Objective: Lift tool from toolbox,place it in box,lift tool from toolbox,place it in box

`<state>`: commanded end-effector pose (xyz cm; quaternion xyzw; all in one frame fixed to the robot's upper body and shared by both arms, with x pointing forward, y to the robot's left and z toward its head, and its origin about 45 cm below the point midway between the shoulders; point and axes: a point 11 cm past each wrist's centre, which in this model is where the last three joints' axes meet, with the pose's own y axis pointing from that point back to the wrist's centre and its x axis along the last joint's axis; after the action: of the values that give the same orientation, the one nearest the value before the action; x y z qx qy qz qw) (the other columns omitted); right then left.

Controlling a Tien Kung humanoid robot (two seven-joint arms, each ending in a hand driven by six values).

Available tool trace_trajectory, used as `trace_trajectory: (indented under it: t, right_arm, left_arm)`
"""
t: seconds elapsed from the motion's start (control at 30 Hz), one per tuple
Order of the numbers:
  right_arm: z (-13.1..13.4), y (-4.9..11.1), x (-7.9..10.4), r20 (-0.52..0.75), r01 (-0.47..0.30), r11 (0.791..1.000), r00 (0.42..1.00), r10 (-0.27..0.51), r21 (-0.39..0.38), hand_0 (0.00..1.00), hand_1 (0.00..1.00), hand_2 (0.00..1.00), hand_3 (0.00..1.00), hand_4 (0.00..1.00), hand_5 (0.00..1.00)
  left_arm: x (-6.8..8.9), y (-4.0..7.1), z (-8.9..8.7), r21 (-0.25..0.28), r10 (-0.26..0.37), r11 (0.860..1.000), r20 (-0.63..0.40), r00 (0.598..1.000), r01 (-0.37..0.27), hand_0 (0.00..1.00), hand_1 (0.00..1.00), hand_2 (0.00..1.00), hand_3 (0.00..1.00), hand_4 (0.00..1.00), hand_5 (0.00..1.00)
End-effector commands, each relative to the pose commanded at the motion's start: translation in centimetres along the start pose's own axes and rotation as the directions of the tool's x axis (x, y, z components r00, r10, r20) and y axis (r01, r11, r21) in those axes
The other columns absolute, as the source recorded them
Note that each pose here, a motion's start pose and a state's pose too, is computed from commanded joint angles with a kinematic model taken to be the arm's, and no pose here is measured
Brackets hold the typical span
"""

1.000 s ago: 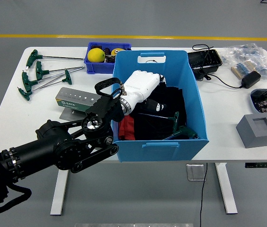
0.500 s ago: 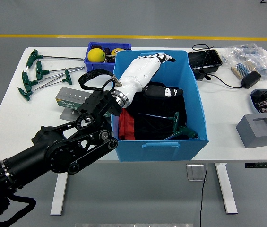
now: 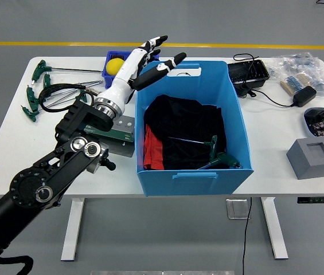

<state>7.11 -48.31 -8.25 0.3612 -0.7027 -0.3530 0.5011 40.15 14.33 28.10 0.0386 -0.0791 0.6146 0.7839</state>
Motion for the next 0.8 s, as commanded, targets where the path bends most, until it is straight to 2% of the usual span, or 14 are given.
trace_trajectory:
  t: [0.17,0.33,0.43,0.53,0.63,0.67,0.8]
  right_arm:
    - [0.0,0.0,0.0,-0.002,0.001,1.0,1.0,-0.001,-0.001,0.681,0.663,0.727,0.571,0.773,0.696]
    - [0.2,0.0,-0.2,0.006,0.001,1.0,1.0,-0.001,-0.007,0.681,0.663,0.726,0.571,0.771,0.694]
    - [0.3,0.0,-0.3,0.011,0.001,1.0,1.0,-0.001,-0.01,0.681,0.663,0.726,0.571,0.771,0.694]
    - [0.3,0.0,-0.3,0.008,0.002,1.0,1.0,-0.002,-0.011,0.682,0.662,0.727,0.57,0.77,0.693]
    - [0.3,0.0,-0.4,0.009,0.004,1.0,1.0,-0.004,-0.011,0.682,0.662,0.727,0.57,0.77,0.693]
    - [0.3,0.0,-0.4,0.009,0.005,1.0,1.0,-0.004,-0.011,0.681,0.661,0.726,0.57,0.769,0.692]
    - [0.4,0.1,-0.5,0.011,0.007,1.0,1.0,-0.007,-0.011,0.681,0.661,0.726,0.57,0.769,0.692]
  left_arm:
    - [2.7,1.6,-0.7,-0.033,0.033,0.999,-0.183,0.983,-0.04,0.822,0.819,0.896,0.833,0.992,0.764]
    - [4.6,3.6,-1.8,-0.041,0.092,0.994,-0.254,0.963,-0.106,0.815,0.797,0.88,0.827,0.974,0.762]
    - [5.2,4.5,-2.7,-0.034,0.115,0.991,-0.27,0.956,-0.128,0.815,0.797,0.88,0.827,0.974,0.762]
    - [5.3,5.2,-3.2,-0.04,0.109,0.991,-0.291,0.951,-0.126,0.809,0.8,0.867,0.823,0.964,0.77]
    - [5.5,5.8,-3.9,-0.04,0.124,0.988,-0.351,0.928,-0.147,0.809,0.8,0.867,0.823,0.964,0.77]
    - [5.6,6.0,-4.2,-0.036,0.13,0.987,-0.367,0.921,-0.154,0.7,0.676,0.741,0.722,0.944,0.779]
    - [6.0,7.0,-5.3,-0.013,0.148,0.986,-0.376,0.915,-0.165,0.7,0.676,0.741,0.722,0.944,0.779]
